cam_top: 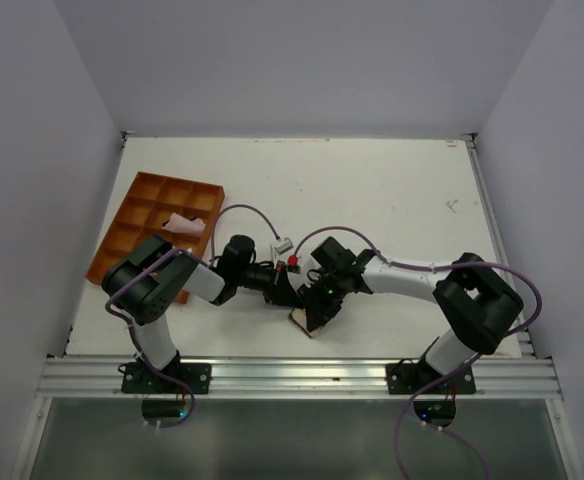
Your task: Roll the underwear
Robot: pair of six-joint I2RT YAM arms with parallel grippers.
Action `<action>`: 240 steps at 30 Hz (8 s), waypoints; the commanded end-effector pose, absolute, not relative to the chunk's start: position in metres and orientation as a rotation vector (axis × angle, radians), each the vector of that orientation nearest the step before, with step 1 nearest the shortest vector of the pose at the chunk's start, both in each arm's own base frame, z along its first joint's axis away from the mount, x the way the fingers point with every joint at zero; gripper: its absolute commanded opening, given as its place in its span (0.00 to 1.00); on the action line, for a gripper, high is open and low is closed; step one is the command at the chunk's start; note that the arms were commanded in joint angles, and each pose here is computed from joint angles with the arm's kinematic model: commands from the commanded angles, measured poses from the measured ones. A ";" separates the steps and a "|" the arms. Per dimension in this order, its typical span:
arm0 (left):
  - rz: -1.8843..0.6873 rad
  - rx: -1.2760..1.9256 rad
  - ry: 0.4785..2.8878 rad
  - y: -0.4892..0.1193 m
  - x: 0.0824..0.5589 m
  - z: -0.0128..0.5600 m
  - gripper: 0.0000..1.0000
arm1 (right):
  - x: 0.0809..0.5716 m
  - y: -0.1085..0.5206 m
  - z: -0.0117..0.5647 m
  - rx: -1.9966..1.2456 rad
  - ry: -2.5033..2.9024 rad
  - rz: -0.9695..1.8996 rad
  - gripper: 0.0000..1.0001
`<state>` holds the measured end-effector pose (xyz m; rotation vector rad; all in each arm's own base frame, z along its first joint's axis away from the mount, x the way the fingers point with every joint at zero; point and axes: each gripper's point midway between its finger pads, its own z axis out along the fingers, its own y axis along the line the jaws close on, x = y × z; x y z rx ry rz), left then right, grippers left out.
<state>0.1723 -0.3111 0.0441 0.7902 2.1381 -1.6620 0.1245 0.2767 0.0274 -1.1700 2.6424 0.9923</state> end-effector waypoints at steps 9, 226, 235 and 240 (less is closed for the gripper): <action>-1.518 0.824 2.248 -0.309 0.181 0.016 0.00 | 0.159 0.266 0.051 -0.991 2.563 0.760 0.31; -1.331 1.330 1.718 -0.289 0.250 0.135 0.33 | 0.162 0.290 0.038 -0.585 2.516 1.573 0.00; -1.351 1.546 1.656 -0.285 0.219 0.105 0.51 | 0.153 0.287 0.039 -0.611 2.470 1.602 0.00; -1.286 1.612 1.627 -0.288 0.212 0.092 0.53 | 0.150 0.286 0.036 -0.619 2.466 1.610 0.00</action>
